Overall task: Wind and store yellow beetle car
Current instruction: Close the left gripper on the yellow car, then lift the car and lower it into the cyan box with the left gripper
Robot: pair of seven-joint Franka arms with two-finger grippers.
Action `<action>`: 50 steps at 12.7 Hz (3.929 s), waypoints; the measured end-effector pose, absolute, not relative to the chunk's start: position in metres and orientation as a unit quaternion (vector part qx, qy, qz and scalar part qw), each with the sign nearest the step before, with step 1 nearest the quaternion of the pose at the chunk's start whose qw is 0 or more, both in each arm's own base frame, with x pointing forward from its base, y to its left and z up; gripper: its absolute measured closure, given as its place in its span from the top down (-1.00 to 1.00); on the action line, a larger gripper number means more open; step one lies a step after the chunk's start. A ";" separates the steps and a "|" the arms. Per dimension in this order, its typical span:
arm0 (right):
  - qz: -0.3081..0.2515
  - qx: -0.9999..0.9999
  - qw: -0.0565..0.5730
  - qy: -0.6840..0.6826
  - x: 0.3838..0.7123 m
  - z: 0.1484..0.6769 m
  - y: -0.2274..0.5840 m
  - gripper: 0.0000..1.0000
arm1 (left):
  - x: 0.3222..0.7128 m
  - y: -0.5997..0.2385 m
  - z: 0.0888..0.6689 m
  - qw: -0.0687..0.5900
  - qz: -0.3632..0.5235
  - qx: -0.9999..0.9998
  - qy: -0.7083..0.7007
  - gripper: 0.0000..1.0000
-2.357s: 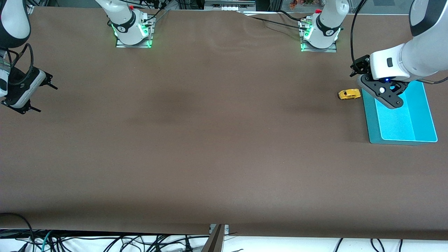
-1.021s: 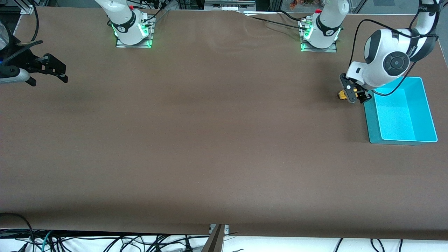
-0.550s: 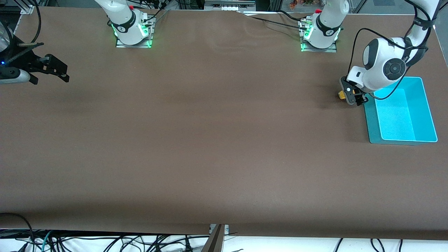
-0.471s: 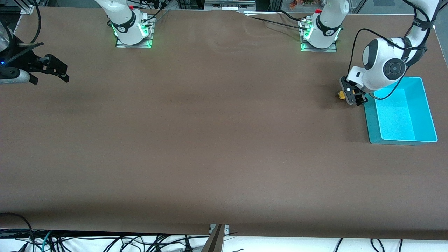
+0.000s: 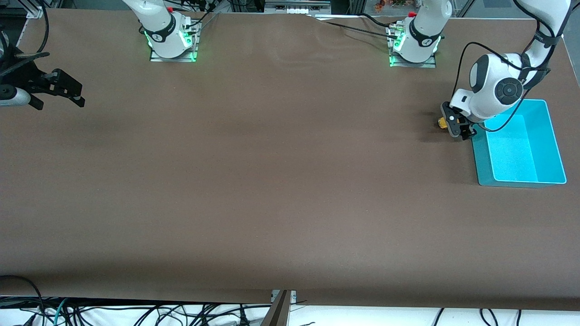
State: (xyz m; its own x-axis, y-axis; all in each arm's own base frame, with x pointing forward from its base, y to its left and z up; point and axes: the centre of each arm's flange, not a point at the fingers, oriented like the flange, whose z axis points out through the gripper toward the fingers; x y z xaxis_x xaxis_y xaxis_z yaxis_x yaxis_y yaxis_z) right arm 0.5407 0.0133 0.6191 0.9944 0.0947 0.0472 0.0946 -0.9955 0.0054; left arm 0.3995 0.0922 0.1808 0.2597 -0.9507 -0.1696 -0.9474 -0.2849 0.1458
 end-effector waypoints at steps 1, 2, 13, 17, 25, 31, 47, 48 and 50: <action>0.023 0.999 0.001 0.047 0.543 0.618 0.013 1.00 | 0.399 0.094 0.178 0.005 -0.111 0.791 -0.601 0.99; 0.023 0.999 0.000 0.047 0.546 0.617 0.013 1.00 | 0.398 0.094 0.176 0.005 -0.109 0.791 -0.601 0.91; 0.019 0.999 -0.003 0.045 0.555 0.613 0.009 1.00 | 0.403 0.080 0.182 0.011 -0.122 0.782 -0.611 -0.02; 0.019 0.999 -0.003 0.045 0.555 0.613 0.009 1.00 | 0.435 0.044 0.245 0.043 -0.171 0.782 -0.597 -0.02; 0.016 0.999 -0.003 0.045 0.554 0.612 0.009 1.00 | 0.521 0.051 0.351 0.038 -0.165 0.762 -0.624 -0.02; 0.014 0.999 -0.003 0.045 0.554 0.612 0.009 1.00 | 0.541 0.203 0.311 0.073 -0.164 0.733 -0.656 -0.02; 0.008 0.999 -0.003 0.045 0.553 0.611 0.008 1.00 | 0.558 0.274 0.241 0.068 -0.080 0.696 -0.710 1.00; 0.008 0.999 -0.003 0.044 0.553 0.611 0.008 1.00 | 0.569 0.259 0.271 0.067 -0.092 0.697 -0.708 1.00; 0.008 0.999 -0.003 0.044 0.553 0.611 0.008 1.00 | 0.591 0.223 0.327 0.069 -0.122 0.703 -0.697 1.00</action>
